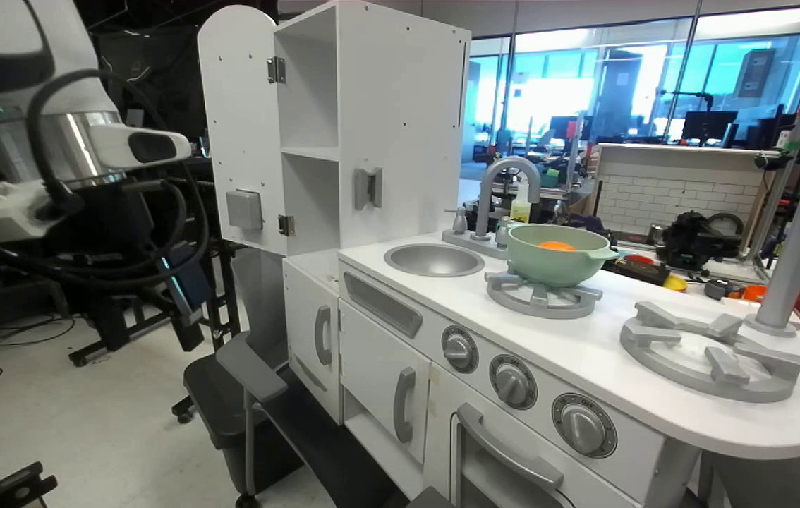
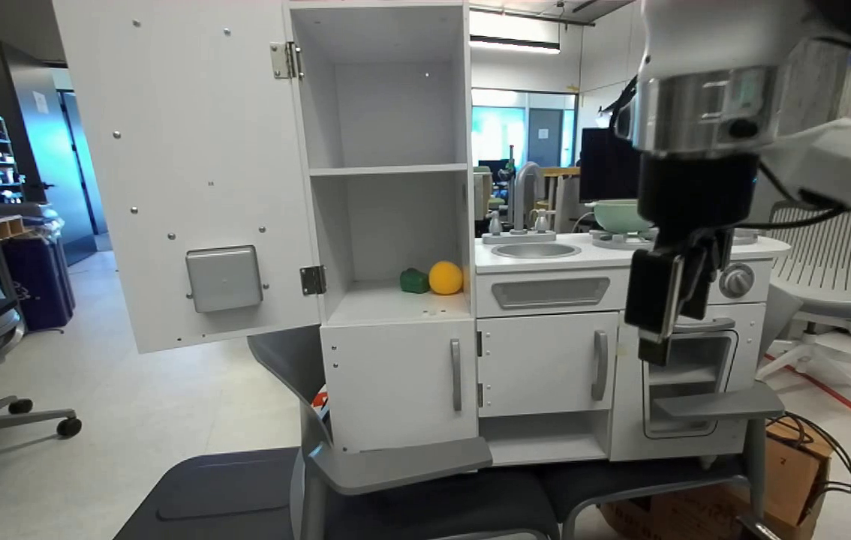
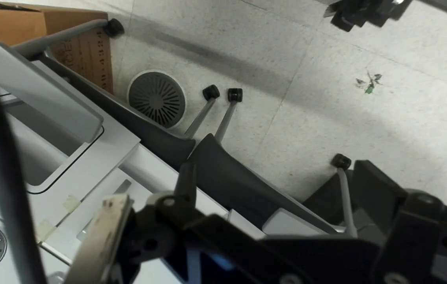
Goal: Put the sponge and bottle in the open cabinet and then close the cabinet door
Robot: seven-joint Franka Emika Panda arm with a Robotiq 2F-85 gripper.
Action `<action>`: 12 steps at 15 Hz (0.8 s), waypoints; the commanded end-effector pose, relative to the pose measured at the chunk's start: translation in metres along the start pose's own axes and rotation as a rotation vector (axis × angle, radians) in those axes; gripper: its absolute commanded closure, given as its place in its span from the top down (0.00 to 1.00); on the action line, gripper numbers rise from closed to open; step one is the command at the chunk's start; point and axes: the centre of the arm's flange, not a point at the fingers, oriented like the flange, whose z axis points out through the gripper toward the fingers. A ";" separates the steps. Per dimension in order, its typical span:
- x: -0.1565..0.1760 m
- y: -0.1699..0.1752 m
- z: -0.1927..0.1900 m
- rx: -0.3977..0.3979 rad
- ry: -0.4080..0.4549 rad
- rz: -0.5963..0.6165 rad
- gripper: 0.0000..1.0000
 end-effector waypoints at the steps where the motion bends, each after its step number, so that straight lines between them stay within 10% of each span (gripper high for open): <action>1: -0.042 0.014 -0.079 0.078 0.039 0.005 1.00; 7: -0.068 0.027 -0.183 0.142 0.123 0.021 1.00; 12: -0.090 0.032 -0.291 0.262 0.002 -0.041 1.00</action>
